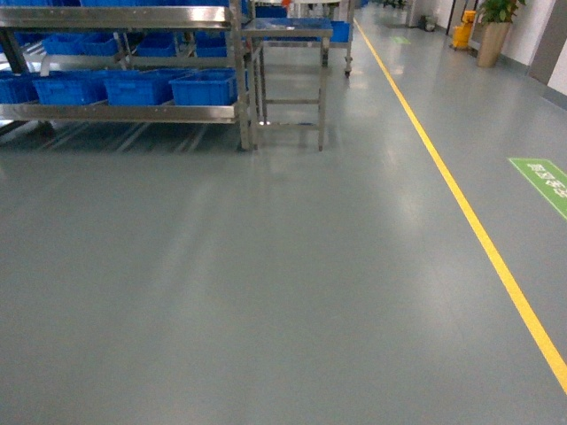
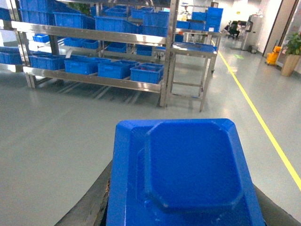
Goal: Pick blue part to blue bin on bottom shelf
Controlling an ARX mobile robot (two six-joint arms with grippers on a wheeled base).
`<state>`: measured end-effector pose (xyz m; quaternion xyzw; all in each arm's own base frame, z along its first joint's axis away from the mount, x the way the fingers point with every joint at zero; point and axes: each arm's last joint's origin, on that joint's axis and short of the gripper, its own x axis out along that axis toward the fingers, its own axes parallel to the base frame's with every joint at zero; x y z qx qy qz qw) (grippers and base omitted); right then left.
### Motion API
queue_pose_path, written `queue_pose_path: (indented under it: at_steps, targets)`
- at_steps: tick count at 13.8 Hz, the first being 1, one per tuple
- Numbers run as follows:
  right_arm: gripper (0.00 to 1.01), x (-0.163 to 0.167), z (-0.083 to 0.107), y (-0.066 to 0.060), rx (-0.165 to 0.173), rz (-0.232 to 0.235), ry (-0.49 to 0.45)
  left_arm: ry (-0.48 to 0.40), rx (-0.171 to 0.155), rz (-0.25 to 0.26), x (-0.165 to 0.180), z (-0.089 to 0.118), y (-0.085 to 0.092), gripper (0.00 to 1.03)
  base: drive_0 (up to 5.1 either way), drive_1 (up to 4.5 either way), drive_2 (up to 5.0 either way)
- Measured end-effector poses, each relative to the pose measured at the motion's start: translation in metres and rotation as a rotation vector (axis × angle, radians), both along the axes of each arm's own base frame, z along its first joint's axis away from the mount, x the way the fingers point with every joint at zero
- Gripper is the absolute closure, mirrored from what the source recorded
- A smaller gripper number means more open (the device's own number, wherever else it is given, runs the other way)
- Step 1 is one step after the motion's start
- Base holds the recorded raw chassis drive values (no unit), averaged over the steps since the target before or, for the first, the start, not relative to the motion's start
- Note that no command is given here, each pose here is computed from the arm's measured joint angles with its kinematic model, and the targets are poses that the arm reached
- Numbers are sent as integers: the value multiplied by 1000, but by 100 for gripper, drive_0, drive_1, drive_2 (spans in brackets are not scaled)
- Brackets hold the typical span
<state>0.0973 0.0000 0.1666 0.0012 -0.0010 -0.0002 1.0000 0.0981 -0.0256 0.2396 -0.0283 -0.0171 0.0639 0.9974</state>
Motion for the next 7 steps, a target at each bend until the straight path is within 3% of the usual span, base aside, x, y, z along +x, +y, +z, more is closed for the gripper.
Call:
queue_pose_path:
  at_steps: [7]
  targets:
    - [3, 0, 0, 0, 0, 0, 3, 2, 1, 0, 0, 0, 0, 60, 1, 404, -402]
